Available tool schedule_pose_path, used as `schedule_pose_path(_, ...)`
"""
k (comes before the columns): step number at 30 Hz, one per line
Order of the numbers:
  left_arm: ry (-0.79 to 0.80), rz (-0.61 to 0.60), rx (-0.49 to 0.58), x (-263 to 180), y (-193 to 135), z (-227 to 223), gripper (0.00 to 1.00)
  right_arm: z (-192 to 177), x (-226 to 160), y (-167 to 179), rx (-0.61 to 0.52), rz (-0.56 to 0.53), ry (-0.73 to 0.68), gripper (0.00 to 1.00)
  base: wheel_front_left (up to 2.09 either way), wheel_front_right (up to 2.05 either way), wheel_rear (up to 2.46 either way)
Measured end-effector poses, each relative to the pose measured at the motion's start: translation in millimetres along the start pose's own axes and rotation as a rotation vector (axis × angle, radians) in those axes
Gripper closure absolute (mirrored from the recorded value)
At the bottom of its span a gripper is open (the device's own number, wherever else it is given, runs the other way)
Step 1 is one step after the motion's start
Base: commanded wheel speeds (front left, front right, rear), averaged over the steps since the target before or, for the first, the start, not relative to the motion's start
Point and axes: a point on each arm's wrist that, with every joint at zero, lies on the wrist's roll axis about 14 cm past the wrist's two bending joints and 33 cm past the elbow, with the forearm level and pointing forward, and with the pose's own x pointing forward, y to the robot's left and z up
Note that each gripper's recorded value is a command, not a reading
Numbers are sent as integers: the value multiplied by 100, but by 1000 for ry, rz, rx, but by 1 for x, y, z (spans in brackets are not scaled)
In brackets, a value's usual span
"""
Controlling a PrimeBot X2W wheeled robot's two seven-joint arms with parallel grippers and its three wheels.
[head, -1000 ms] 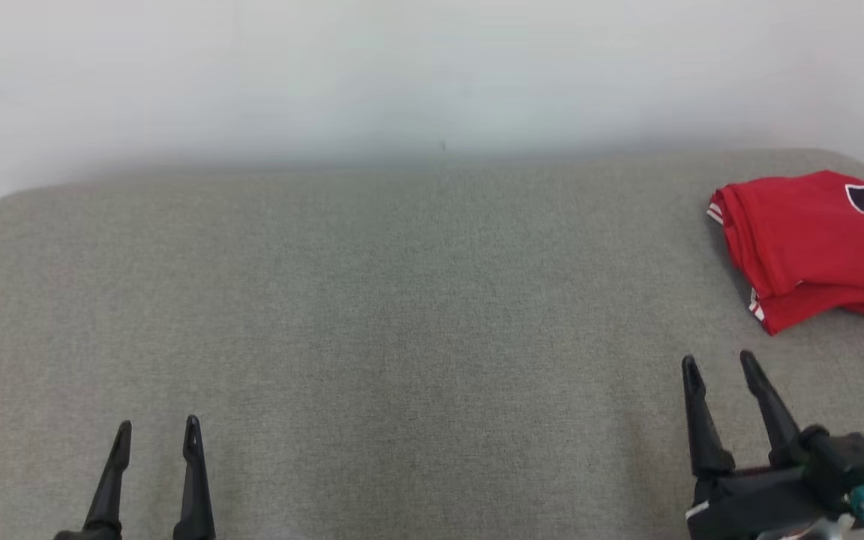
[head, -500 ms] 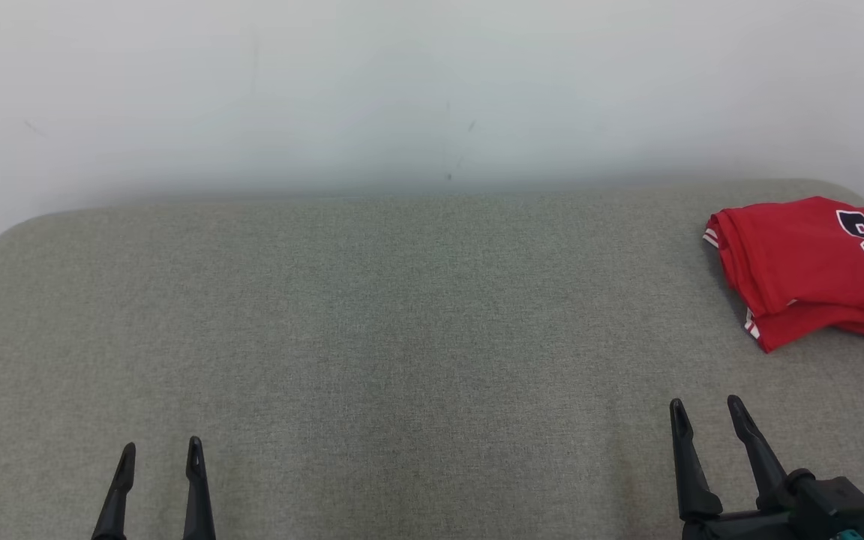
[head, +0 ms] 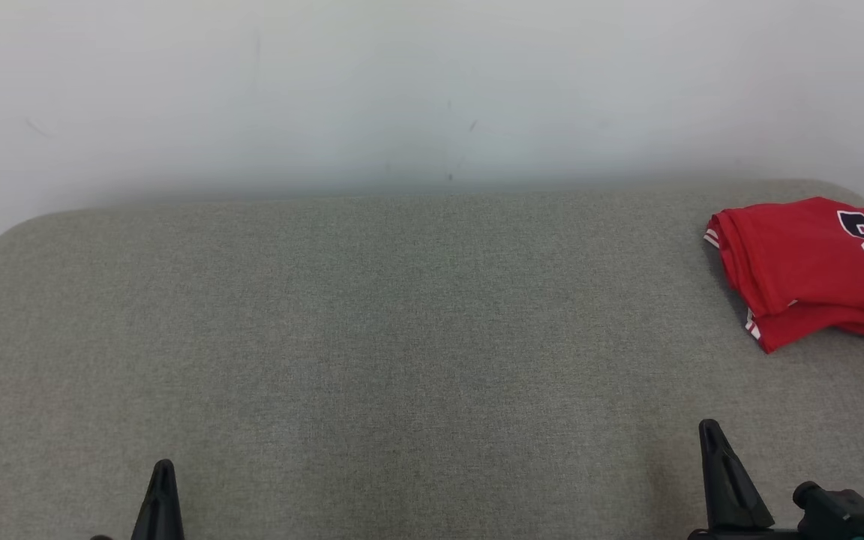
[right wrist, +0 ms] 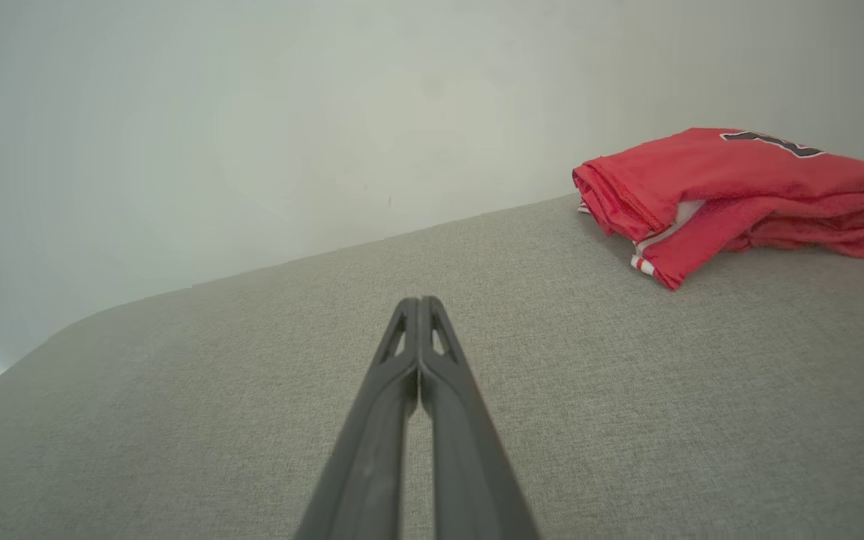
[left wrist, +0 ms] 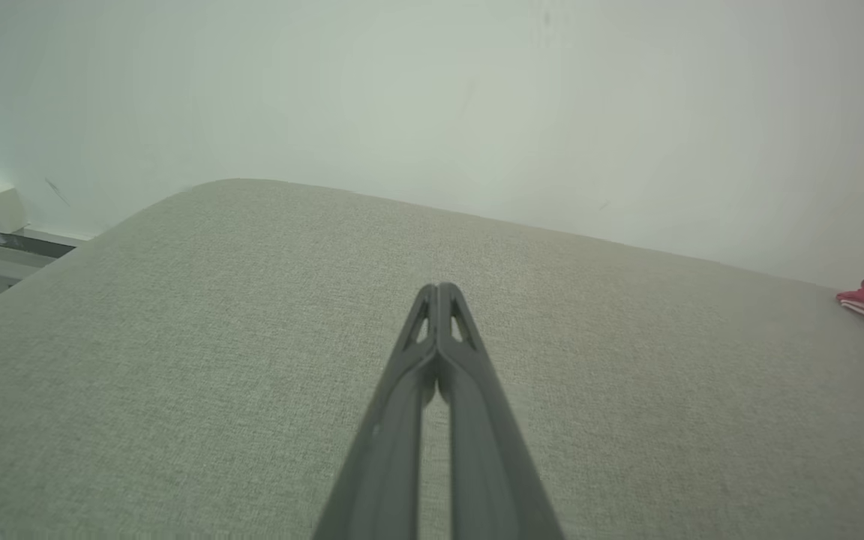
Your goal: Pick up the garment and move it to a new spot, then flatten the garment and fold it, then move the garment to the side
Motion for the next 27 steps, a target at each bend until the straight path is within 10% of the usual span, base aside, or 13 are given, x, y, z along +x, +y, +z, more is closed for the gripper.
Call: schedule_pose_path(27, 52, 68, -450, 10, 8, -7, 100, 3, 11, -17, 433, -84, 0, 100, 0, 0, 0)
